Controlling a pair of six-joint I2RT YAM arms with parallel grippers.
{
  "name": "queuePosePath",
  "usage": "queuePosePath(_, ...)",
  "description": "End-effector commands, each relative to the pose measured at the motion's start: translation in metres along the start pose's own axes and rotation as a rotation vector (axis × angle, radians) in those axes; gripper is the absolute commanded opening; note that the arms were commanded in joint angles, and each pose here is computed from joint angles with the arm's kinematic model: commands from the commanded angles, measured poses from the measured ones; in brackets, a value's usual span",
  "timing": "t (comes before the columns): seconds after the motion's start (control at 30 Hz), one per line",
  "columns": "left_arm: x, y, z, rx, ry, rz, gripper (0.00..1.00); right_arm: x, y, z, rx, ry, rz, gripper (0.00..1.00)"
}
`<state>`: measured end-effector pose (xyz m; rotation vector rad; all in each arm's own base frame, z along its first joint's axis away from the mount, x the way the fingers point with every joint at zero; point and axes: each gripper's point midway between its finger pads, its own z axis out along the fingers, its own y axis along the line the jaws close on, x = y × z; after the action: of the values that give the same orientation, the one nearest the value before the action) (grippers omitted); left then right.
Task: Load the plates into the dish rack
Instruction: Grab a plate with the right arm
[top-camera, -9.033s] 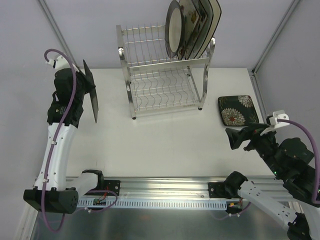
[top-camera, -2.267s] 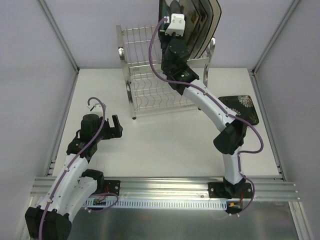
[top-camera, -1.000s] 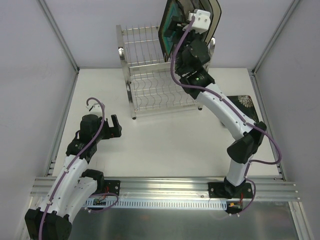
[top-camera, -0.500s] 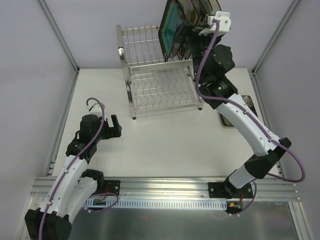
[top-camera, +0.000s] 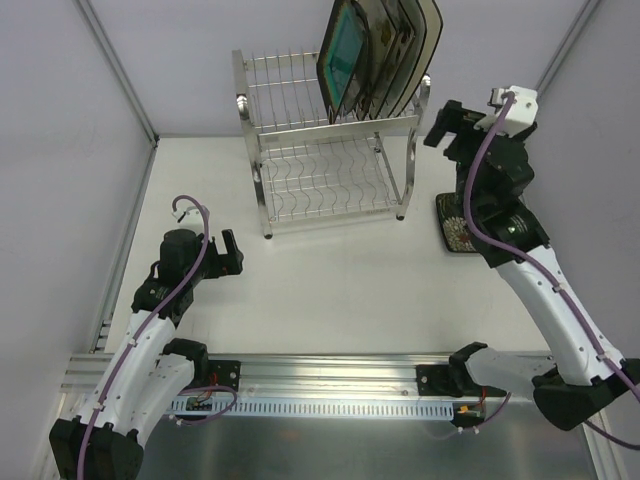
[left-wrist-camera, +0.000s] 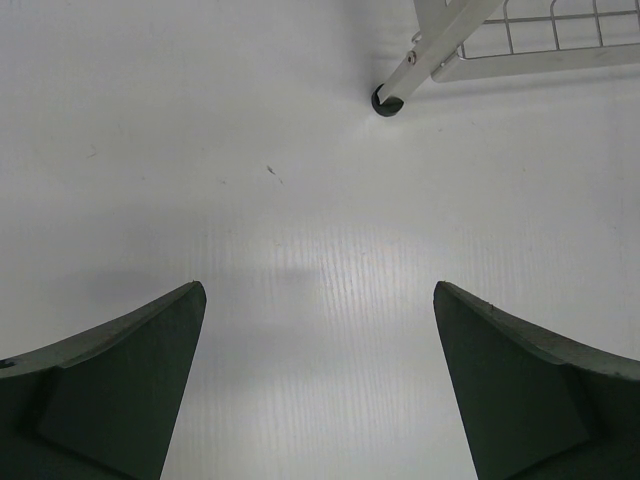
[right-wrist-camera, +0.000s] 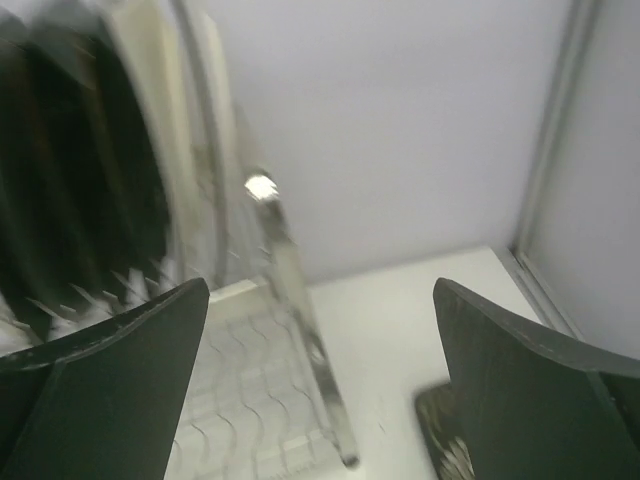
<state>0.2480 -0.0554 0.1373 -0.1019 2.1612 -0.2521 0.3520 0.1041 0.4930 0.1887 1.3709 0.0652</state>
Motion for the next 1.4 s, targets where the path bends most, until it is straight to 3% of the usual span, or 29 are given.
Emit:
queuePosePath(0.0,-0.011,-0.003,-0.001,0.009,-0.036,0.017,0.99,0.055,-0.062,-0.014,0.169,0.167,0.008,1.00)
queuePosePath(0.17,-0.011,-0.003,0.000,0.009,-0.033,0.020,0.99,0.143,-0.130,-0.022,0.332,0.380,0.089,1.00)
queuePosePath(0.33,-0.009,-0.003,0.001,0.009,-0.025,0.024,0.99,0.226,-0.166,-0.023,0.415,0.616,0.150,0.99)
queuePosePath(0.43,-0.008,-0.002,0.001,0.006,-0.023,0.027,0.99,0.273,-0.172,-0.020,0.411,0.772,0.166,0.94)
queuePosePath(0.63,-0.008,0.001,0.001,-0.007,-0.024,0.034,0.99,0.343,-0.172,-0.013,0.359,0.969,0.120,0.73)
queuePosePath(0.77,-0.010,0.002,0.001,-0.013,-0.031,0.039,0.99,0.371,-0.169,-0.010,0.294,1.045,0.136,0.65)
queuePosePath(1.2,-0.008,0.006,0.003,-0.032,-0.020,0.050,0.99,0.425,-0.172,-0.027,0.256,1.209,0.102,0.64)
queuePosePath(1.37,-0.007,0.004,0.004,-0.021,-0.011,0.051,0.99,0.432,-0.158,-0.044,0.236,1.258,0.184,0.59)
